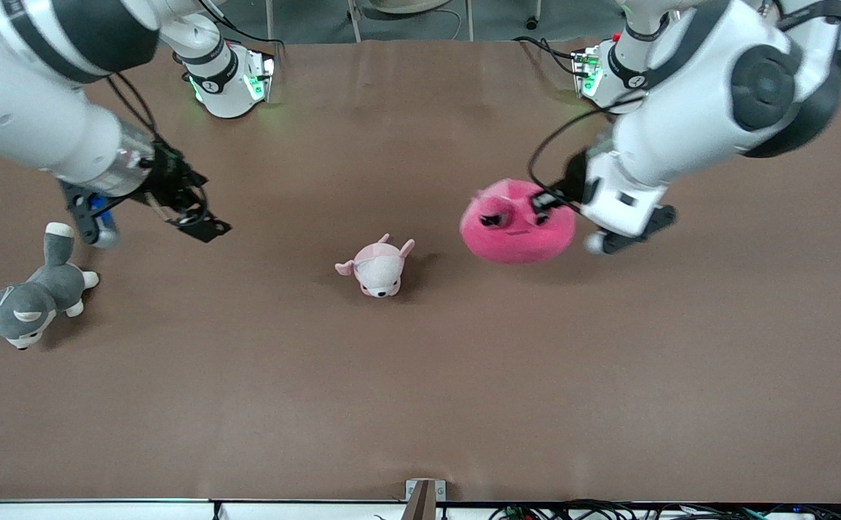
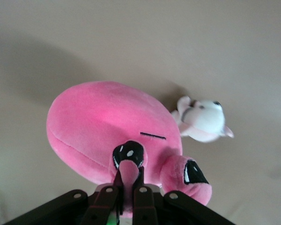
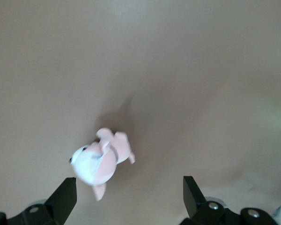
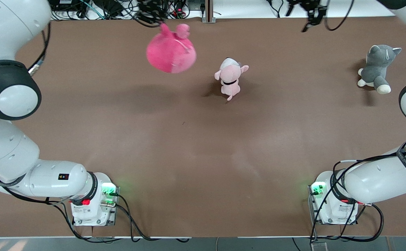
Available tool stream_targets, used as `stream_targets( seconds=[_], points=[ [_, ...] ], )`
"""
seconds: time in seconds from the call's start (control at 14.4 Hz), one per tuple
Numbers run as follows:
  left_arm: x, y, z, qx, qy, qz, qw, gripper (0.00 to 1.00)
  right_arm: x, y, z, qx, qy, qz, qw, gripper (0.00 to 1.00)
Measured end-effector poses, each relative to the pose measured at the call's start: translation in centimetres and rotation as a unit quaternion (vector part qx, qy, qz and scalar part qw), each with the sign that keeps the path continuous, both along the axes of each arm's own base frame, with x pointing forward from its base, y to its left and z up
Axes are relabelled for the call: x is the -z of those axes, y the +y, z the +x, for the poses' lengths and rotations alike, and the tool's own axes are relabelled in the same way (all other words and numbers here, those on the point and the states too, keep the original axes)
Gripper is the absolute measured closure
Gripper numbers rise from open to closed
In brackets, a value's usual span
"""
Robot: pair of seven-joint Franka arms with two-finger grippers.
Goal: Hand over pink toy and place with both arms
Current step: 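Lift the pink plush toward the table middle while the right gripper approaches, then grasp the pink plush with the right gripper while the left gripper holds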
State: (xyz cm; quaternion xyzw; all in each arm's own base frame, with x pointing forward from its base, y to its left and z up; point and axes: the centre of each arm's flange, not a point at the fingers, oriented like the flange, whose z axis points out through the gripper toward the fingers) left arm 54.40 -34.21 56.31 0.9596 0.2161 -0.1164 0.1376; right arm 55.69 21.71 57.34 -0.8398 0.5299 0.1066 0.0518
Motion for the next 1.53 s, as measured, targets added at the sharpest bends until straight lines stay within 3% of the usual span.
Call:
stream_targets(
  seconds=[0.21, 0.42, 0.69, 1.32, 1.53],
  points=[
    [1.4, -6.9, -2.8, -0.004, -0.001, -0.015, 1.000, 0.91, -0.5, 6.0, -1.9, 0.053, -0.004, 0.008, 0.999, 0.00],
    [3.7, -12.5, -4.9, -0.003, -0.002, -0.035, 0.999, 0.91, -0.6, 10.0, -4.0, 0.068, 0.021, 0.036, 0.997, 0.00],
    [5.8, -16.1, -6.8, 0.013, 0.006, -0.043, 0.999, 0.91, 0.9, 12.9, -5.6, 0.075, 0.033, 0.039, 0.996, 0.00],
    [5.4, -16.6, -7.1, 0.011, 0.005, -0.046, 0.999, 0.91, 6.7, 14.5, -6.6, 0.079, 0.035, 0.030, 0.996, 0.00],
    [5.3, -16.6, -7.0, 0.011, 0.004, -0.047, 0.999, 0.91, 6.8, 14.7, -6.7, 0.078, 0.034, 0.030, 0.996, 0.10]
  ],
)
